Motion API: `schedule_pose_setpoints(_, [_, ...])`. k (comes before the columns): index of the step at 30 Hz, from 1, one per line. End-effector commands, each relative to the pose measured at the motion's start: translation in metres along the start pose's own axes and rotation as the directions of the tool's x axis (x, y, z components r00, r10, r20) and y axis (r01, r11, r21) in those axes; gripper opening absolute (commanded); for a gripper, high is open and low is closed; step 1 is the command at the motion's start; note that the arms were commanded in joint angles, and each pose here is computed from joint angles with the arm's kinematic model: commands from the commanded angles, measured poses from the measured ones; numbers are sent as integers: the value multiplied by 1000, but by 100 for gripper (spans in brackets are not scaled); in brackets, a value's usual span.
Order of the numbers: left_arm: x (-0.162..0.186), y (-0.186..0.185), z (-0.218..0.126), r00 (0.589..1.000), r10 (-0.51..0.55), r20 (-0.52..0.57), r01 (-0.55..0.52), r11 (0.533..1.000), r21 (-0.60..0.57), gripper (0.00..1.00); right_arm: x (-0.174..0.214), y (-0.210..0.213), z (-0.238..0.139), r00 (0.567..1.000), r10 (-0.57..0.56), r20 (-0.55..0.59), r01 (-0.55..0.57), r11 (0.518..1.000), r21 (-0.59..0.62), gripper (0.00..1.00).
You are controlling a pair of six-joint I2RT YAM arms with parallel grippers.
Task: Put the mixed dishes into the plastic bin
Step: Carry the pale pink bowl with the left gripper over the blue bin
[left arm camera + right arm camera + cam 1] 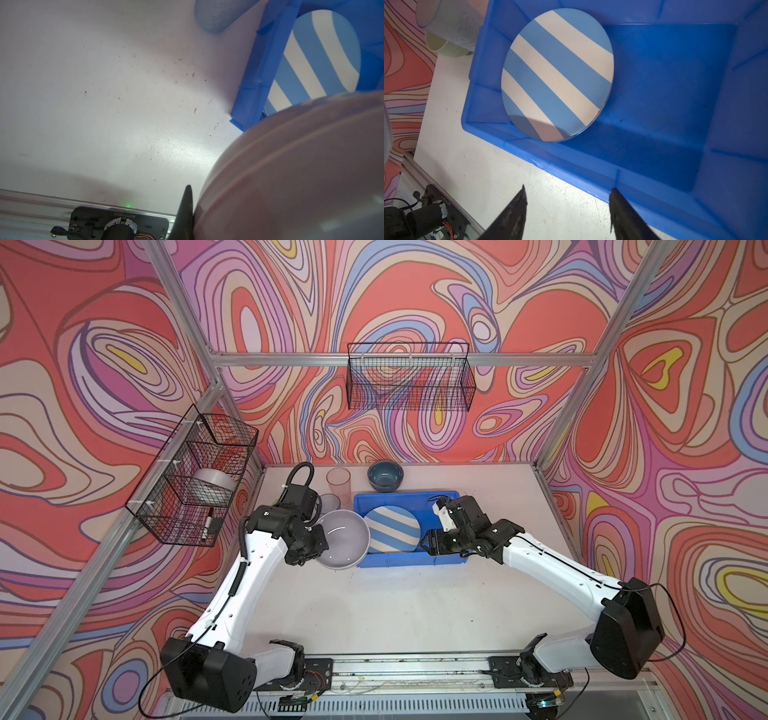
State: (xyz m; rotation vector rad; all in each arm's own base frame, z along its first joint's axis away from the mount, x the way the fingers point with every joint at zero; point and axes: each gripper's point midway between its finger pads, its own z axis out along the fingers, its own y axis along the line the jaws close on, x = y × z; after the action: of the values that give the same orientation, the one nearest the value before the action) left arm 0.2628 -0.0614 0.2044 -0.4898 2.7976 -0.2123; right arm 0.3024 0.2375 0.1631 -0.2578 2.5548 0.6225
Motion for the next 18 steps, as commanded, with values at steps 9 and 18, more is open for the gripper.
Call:
schedule_pose_setpoints(9, [-53,-92,13,972,235,-18,-230,961,151,0,-6,-9,-16,998,43,49,-45,997,57,65])
schedule_pose_setpoints(18, [-77,-140,51,929,365,-51,-358,926,117,0,-6,-13,-23,995,60,76,-66,995,74,65])
